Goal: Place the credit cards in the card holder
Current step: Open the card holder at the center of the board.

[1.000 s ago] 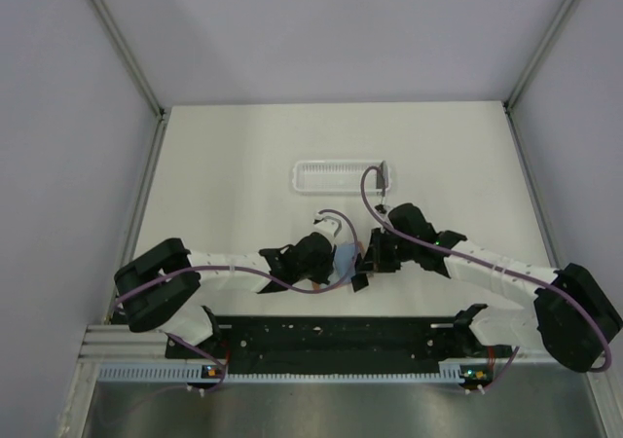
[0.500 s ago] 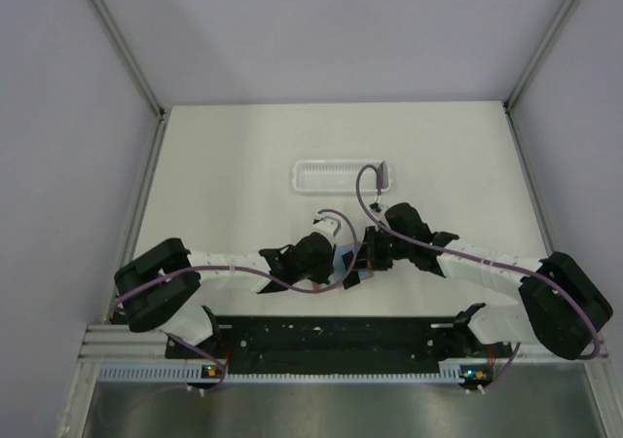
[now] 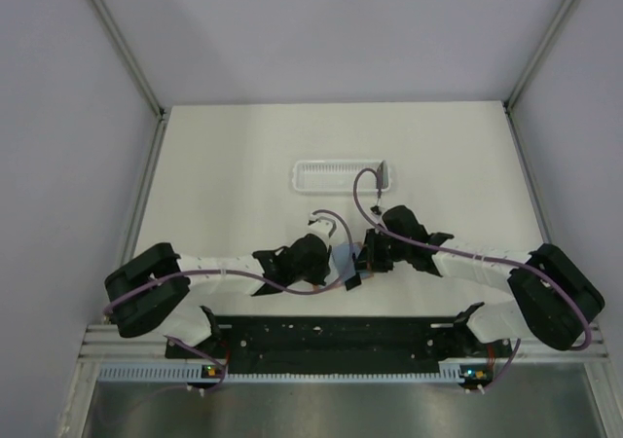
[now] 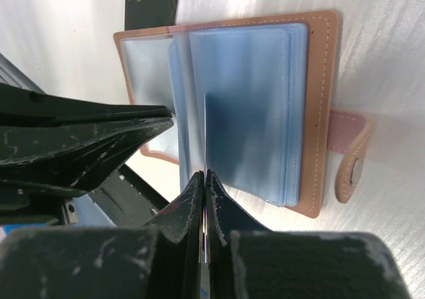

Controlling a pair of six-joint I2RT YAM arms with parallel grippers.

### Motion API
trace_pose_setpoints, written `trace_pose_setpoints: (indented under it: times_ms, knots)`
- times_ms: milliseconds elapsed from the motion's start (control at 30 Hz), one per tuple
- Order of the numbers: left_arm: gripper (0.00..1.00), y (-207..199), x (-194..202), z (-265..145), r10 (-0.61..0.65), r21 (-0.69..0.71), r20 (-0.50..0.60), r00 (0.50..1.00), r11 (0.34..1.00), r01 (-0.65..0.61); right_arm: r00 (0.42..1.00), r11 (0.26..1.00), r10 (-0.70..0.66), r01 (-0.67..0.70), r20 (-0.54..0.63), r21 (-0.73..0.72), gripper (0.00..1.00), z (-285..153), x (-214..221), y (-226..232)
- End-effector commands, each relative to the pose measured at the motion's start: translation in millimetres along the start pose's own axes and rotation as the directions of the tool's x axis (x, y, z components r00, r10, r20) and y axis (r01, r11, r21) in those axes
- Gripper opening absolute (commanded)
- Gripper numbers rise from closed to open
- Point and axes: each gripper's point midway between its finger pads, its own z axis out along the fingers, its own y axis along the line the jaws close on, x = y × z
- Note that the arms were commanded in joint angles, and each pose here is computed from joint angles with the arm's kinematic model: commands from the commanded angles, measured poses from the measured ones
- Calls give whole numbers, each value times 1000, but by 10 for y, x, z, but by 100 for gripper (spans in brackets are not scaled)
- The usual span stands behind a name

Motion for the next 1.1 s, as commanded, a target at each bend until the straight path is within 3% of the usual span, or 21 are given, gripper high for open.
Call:
trace_pose_setpoints:
  times_ms: [0,167,433,833,1067]
  knots:
    - [0,-22,-147,-127,-21,2,54,998,1000,21,1000,1000,-6,5,28,24,0,35,-51,-49]
    - [0,-145,-403,-267,-32,43,124,992,999,27,999,999,-8,7,31,31,0,38,-55,-70]
    - [0,-607,-816,-327,-49,236,242,969,972,-10,1000,998,1,-2,13,62,0,33,1,-146]
    - [0,-674,-674,21,-37,245,189,981,970,-10,990,983,-20,-5,137,183,0,-362,-124,-245]
    - [0,-685,-659,74,-34,245,179,983,969,-11,995,976,-19,-3,97,216,0,-321,-52,-339]
